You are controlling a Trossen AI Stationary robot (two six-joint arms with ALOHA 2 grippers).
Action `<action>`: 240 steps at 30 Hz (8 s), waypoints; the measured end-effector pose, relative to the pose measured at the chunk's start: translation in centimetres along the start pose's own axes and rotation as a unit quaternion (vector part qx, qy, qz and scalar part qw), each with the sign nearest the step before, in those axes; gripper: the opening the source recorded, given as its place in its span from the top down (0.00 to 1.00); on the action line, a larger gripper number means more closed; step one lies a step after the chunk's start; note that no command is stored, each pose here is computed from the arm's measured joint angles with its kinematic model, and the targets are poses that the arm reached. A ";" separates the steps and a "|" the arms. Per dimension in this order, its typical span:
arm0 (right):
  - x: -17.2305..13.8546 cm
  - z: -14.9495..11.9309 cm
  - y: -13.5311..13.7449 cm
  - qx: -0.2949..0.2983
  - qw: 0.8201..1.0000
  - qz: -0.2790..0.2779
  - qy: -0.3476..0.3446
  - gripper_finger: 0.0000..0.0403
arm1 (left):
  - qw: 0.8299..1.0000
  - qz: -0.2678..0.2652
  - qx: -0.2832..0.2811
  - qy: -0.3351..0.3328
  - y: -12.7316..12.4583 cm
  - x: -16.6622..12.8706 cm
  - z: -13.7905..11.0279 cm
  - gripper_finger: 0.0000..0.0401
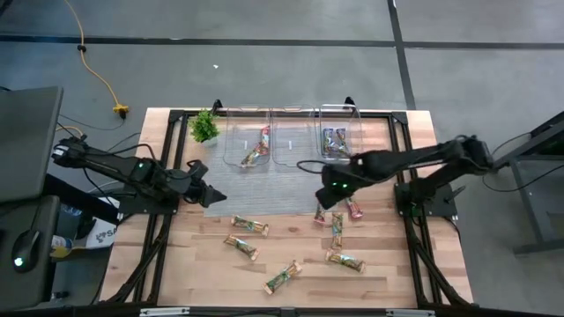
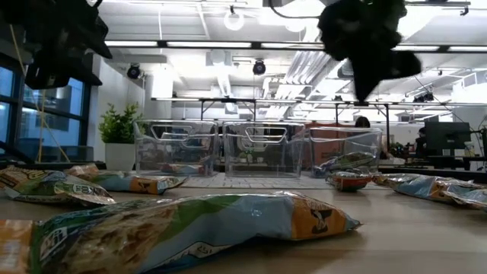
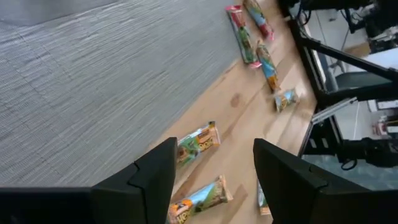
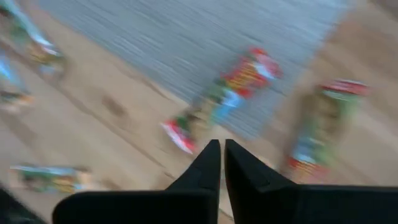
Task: Pick and place Granola Bars by type
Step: Put the red granola bar into the left transparent bin
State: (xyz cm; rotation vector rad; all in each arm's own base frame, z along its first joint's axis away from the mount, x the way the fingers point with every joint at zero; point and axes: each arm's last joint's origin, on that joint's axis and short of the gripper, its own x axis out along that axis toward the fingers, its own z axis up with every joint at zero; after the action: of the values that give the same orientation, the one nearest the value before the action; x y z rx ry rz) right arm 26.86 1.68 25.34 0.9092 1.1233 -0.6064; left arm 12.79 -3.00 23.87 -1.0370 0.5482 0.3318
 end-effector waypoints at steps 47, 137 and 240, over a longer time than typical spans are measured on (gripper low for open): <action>11.5 1.9 -1.4 0.140 0.986 0.064 0.063 0.53 | 0.998 -0.015 0.041 -0.050 4.3 -5.9 0.3 0.49; -10.9 11.2 7.6 -0.133 0.980 -0.099 -0.114 0.63 | 0.998 -0.012 0.042 -0.054 4.3 -5.9 0.3 0.49; 9.9 0.7 -9.0 0.065 0.993 -0.041 0.086 0.67 | 0.998 -0.004 0.033 -0.050 4.5 -5.9 0.2 0.49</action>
State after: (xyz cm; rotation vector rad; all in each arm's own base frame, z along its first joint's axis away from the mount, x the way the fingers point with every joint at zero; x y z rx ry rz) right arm 23.30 -3.30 13.41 1.0462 1.2920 -0.6835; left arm 5.76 -0.70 24.12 -0.9531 0.4618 0.3548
